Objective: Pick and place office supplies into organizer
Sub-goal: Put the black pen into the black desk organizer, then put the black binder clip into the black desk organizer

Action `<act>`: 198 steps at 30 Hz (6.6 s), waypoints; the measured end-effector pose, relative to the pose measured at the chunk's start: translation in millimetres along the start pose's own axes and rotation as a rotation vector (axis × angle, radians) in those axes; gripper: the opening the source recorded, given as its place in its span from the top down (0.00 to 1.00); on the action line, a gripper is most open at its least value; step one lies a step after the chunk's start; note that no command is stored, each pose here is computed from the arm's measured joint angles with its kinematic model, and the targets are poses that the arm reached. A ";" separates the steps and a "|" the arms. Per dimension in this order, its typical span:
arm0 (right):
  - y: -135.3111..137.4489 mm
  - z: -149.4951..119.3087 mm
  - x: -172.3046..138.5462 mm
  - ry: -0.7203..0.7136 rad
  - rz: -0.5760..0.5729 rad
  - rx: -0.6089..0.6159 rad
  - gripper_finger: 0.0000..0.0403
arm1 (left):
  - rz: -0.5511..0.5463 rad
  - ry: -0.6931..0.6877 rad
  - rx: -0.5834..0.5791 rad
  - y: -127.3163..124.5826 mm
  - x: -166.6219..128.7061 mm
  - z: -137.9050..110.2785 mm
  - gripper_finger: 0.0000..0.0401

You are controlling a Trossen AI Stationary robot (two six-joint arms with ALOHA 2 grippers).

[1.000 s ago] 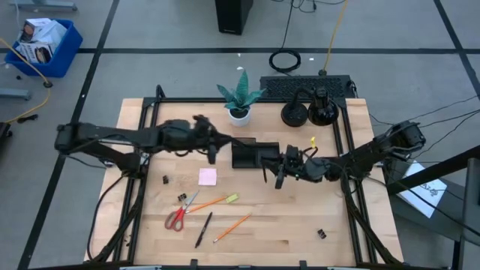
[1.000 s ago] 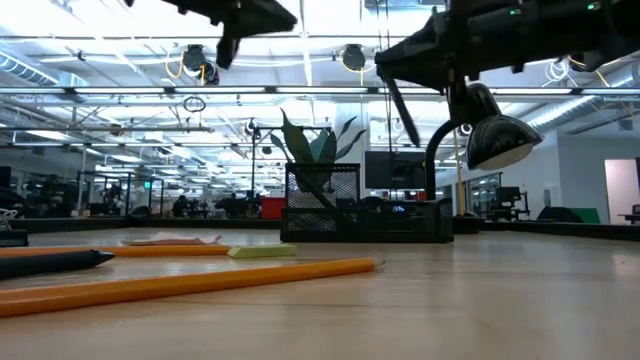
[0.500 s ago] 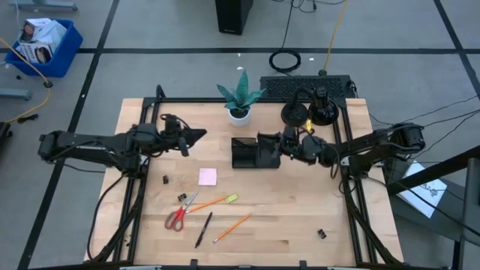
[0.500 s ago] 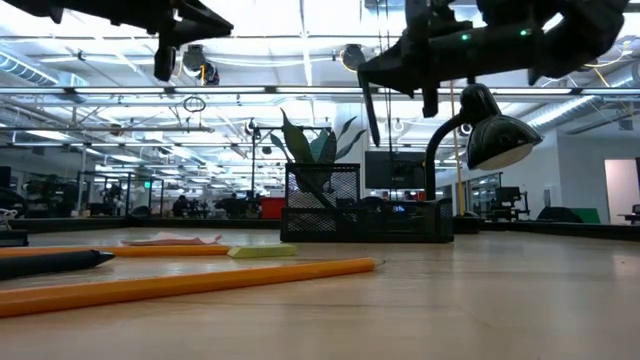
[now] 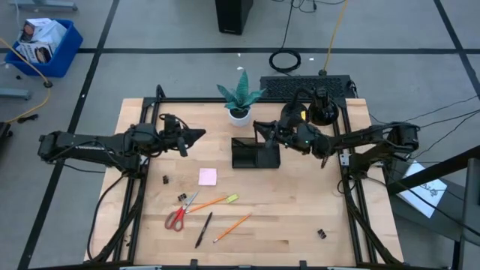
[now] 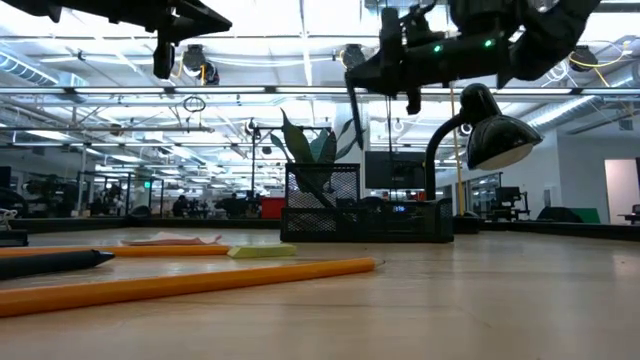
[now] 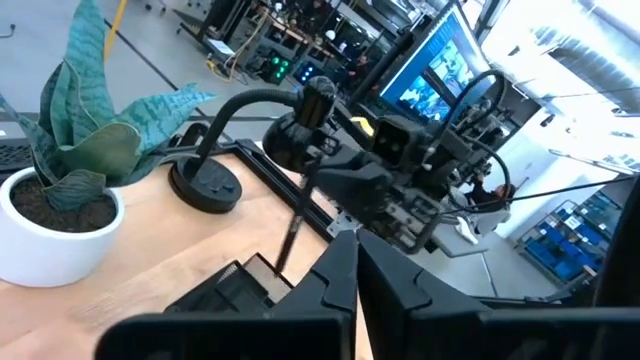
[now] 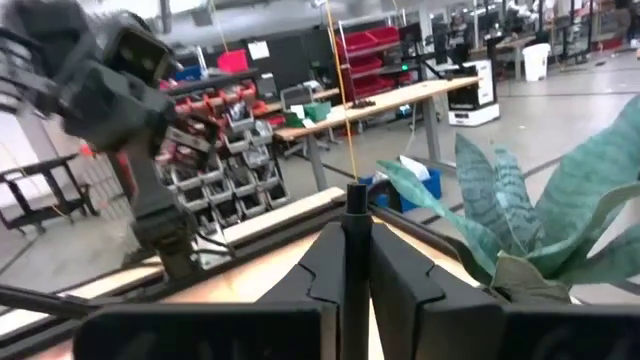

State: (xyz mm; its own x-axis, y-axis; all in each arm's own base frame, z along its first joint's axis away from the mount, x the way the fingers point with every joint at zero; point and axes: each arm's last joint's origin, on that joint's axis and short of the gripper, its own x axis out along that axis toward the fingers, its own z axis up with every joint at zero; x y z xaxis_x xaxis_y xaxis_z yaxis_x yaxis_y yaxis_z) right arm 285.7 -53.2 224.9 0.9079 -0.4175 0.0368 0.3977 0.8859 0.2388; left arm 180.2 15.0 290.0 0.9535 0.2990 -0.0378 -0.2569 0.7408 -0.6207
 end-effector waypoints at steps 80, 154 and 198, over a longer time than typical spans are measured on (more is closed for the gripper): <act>163.1 -57.4 -210.6 1.554 0.182 0.731 0.64 | 0.043 0.128 0.158 6.8 2.3 -12.1 0.91; 138.2 -113.8 -191.9 1.891 -0.292 0.616 0.88 | 0.033 0.206 0.173 8.2 0.9 -18.2 0.91; 145.6 -113.1 -207.7 2.037 -0.168 0.545 0.67 | 0.043 0.206 0.194 8.8 0.8 -18.5 0.91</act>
State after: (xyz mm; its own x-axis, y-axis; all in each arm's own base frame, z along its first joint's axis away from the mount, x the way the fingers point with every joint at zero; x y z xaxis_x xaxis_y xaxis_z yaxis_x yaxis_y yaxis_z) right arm 170.0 185.4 142.3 -0.1429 0.6207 -0.7709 0.7438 0.5812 0.3300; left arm 181.6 10.6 270.0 0.9479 0.2188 -0.2316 -0.3043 0.8372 -0.4544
